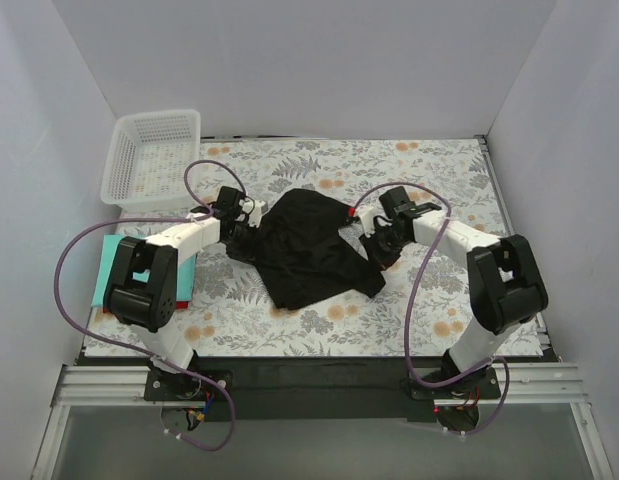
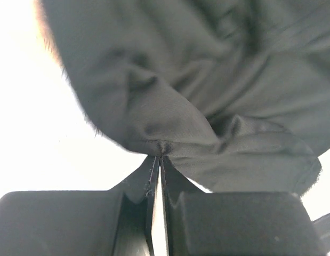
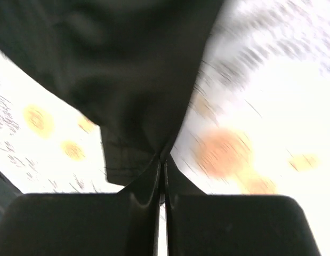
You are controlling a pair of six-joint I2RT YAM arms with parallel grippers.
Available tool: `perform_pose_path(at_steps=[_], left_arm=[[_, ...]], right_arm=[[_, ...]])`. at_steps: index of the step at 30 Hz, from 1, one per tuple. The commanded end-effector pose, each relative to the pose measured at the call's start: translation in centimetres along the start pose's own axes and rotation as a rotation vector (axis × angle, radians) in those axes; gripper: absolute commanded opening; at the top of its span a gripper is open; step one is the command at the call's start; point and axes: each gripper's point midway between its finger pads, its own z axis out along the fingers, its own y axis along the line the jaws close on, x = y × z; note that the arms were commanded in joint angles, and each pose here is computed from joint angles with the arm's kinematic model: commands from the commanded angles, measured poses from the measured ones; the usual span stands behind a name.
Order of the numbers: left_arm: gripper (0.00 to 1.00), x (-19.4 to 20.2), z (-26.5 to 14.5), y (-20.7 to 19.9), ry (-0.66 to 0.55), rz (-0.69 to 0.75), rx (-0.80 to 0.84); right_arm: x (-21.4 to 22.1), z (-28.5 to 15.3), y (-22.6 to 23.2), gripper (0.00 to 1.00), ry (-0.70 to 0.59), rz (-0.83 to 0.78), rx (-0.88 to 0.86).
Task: Fold and stack the t-shirts
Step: Flatten the tshirt out
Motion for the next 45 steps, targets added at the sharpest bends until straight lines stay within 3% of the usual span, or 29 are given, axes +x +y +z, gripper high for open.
perform_pose_path(at_steps=[1,8,9,13,14,15,17,20,24,30,32,36,37,42,45], left_arm=[[0.00,1.6,-3.0,0.7,0.001,0.117,-0.007],[0.00,8.9,-5.2,-2.6,0.174,0.453,0.213],[0.08,9.2,-5.5,-2.9,0.182,0.488,0.225],[0.34,5.7,-6.8,-4.7,0.080,0.530,0.278],[0.38,2.9,-7.3,-5.7,0.006,0.533,0.296],[0.48,1.5,-7.5,-6.3,-0.034,0.532,0.310],[0.50,-3.0,-7.9,-7.6,-0.155,0.532,0.310],[0.52,-7.7,-6.6,-9.3,-0.244,0.534,0.302],[0.52,-10.1,-3.0,-11.1,-0.259,0.594,0.261],[0.53,-9.4,2.0,-12.6,-0.175,0.689,0.204],[0.52,-8.8,3.6,-11.9,-0.138,0.702,0.152],[0.07,-9.0,3.6,-10.0,-0.129,0.660,0.052],[0.03,-9.3,2.9,-9.7,-0.146,0.649,0.043],[0.00,-8.0,-2.3,-3.6,-0.163,0.471,-0.019],[0.01,-2.7,-2.6,1.0,-0.026,0.347,-0.040]], right_arm=[[1.9,-4.0,-2.8,0.01,-0.020,0.022,0.092],[7.5,-5.5,-3.5,0.01,0.134,-0.012,0.059],[8.1,-5.4,-3.2,0.01,0.150,-0.030,0.045],[9.5,-5.6,-2.3,0.01,0.206,-0.033,-0.014],[9.8,-5.7,-2.2,0.02,0.212,-0.026,-0.027],[9.9,-5.9,-2.4,0.04,0.213,-0.024,-0.036],[10.4,-6.1,-2.0,0.05,0.225,-0.011,-0.063],[10.7,-6.2,-1.7,0.03,0.236,0.013,-0.092],[10.9,-6.2,-1.5,0.01,0.233,0.041,-0.120],[11.3,-6.2,-1.4,0.01,0.238,0.078,-0.137],[11.4,-6.1,-1.5,0.01,0.240,0.083,-0.139],[12.0,-6.2,-2.2,0.01,0.259,0.090,-0.125],[12.3,-6.3,-2.5,0.01,0.272,0.089,-0.114],[13.9,-6.6,-3.3,0.01,0.302,0.102,-0.098],[14.6,-6.6,-3.4,0.01,0.320,0.097,-0.099]])
